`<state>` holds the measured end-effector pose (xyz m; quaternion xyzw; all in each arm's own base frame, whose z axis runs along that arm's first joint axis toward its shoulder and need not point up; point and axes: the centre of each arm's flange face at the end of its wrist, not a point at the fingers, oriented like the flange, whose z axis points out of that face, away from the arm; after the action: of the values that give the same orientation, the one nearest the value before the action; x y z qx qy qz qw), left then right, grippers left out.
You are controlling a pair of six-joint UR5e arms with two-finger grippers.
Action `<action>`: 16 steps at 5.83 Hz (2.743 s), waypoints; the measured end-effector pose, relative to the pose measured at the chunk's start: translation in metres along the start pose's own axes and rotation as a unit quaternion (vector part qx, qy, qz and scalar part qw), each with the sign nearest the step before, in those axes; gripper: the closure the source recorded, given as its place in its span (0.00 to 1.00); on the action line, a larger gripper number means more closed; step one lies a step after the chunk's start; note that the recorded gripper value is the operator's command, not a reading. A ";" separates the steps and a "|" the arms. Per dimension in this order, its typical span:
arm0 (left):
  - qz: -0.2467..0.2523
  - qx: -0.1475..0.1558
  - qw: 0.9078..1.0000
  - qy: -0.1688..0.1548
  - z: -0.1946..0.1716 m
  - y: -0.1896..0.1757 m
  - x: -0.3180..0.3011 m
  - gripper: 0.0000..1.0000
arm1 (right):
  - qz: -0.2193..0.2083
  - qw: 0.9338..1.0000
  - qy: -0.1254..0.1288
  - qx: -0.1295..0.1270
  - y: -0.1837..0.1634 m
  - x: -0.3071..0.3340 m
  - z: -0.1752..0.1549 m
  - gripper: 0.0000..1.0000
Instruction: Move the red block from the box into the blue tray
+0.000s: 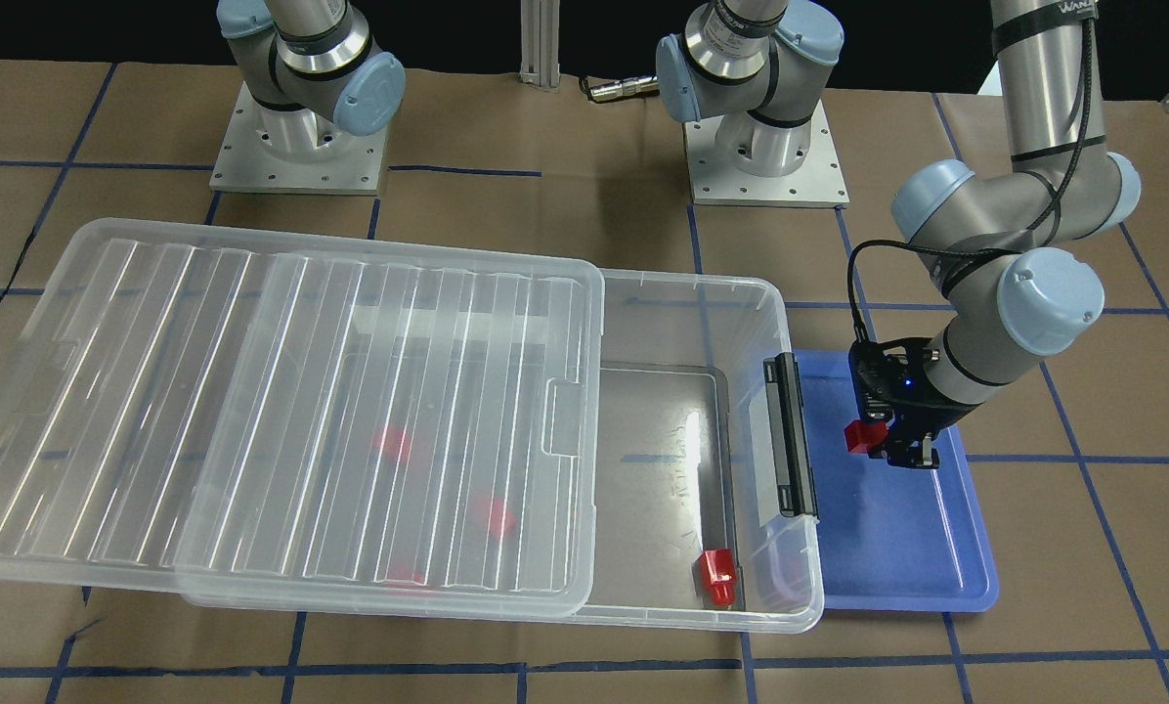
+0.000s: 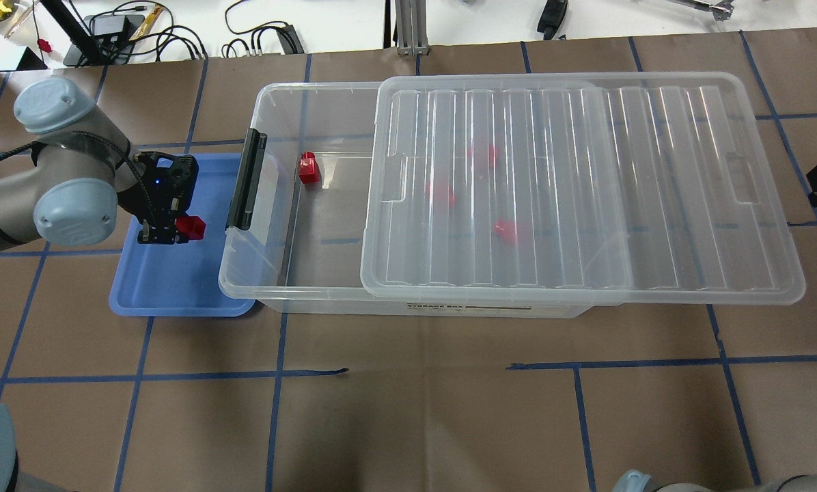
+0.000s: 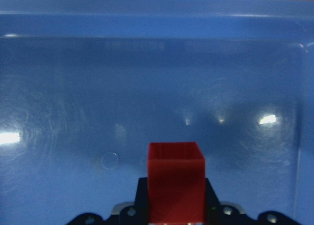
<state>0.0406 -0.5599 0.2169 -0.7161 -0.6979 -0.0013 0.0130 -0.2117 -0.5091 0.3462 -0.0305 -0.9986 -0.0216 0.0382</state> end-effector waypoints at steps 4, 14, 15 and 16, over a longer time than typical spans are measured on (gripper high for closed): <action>-0.004 0.002 1.000 0.003 0.027 0.004 -0.008 0.02 | 0.001 0.999 -0.036 0.018 -0.005 -0.068 -0.005 0.00; -0.508 -0.015 0.861 0.002 -0.260 -0.157 0.052 0.02 | -0.018 0.998 -0.051 0.042 -0.013 -0.207 -0.098 0.00; -0.597 -0.009 0.802 -0.010 -0.271 -0.175 0.063 0.02 | 0.003 0.998 -0.055 0.019 -0.012 -0.221 -0.132 0.00; -0.670 0.000 0.742 -0.016 -0.278 -0.189 0.070 0.02 | 0.027 0.998 -0.056 -0.001 -0.006 -0.246 -0.153 0.00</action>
<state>-0.1422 -0.4903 0.4995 -0.0635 -0.9980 0.0013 -0.0025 0.0444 -0.5363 0.4792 -0.0584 -0.9980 -0.0195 -0.0174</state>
